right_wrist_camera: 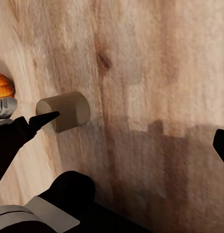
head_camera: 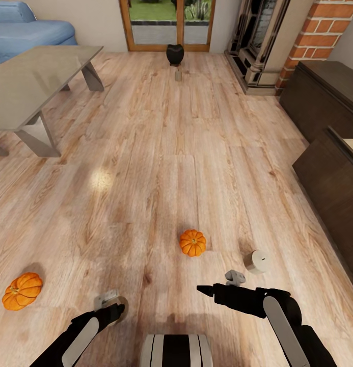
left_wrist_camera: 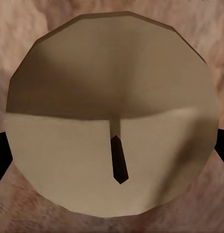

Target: Place each of the two pumpkins and all three candles from the living room inside a cabinet in the living room (use any cabinet), then make sure every cabinet is closed, and position the cauldron so it is next to a table in the living room.

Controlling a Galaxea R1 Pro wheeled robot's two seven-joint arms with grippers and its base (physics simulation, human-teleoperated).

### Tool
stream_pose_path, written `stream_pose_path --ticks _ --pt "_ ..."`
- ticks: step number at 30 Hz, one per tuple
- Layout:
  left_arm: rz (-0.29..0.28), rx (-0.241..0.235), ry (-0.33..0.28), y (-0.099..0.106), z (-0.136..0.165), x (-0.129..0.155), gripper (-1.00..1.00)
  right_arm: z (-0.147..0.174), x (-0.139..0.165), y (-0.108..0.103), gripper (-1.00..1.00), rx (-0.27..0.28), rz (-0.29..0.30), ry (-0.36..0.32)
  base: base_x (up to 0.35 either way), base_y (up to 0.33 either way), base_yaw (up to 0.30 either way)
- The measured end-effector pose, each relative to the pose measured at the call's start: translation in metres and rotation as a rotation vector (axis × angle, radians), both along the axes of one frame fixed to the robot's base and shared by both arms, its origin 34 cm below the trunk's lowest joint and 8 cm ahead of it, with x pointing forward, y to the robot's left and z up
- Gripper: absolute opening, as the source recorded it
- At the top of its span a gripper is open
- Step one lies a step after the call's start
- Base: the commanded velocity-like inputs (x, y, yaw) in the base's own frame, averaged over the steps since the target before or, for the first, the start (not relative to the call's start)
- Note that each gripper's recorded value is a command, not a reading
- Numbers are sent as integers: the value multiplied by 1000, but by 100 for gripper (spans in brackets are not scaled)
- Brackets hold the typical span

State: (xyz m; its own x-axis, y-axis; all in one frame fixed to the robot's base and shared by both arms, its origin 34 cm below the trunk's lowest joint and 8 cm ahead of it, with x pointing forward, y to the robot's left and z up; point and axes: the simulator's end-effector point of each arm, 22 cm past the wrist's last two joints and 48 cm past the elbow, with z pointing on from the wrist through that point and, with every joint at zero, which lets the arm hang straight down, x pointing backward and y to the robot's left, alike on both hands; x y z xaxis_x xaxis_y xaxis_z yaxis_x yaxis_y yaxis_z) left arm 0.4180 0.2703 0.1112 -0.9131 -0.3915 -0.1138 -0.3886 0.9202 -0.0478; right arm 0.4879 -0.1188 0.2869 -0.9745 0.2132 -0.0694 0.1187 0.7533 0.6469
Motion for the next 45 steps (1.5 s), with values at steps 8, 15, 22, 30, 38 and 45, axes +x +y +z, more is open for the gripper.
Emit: stream_pose_path --ticks 8,15,22,30,38,45 --pt "3 3 -6 1 0 1 -100 -1 -1 0 100 -1 0 2 0 0 0" --pt "3 4 -7 2 0 2 -100 -1 -1 0 100 -2 0 3 0 0 0" --pt "3 4 -16 3 3 5 -100 2 1 0 100 -2 0 -5 0 0 0" --pt "3 3 -32 2 9 11 -100 9 4 -1 100 -3 0 -20 0 0 0" --pt "-19 -16 -100 -3 39 48 -100 19 9 -6 100 -22 -4 -44 0 0 0" --pt "-43 -24 -60 7 99 83 -100 13 11 -32 100 -158 -19 -40 0 0 0"
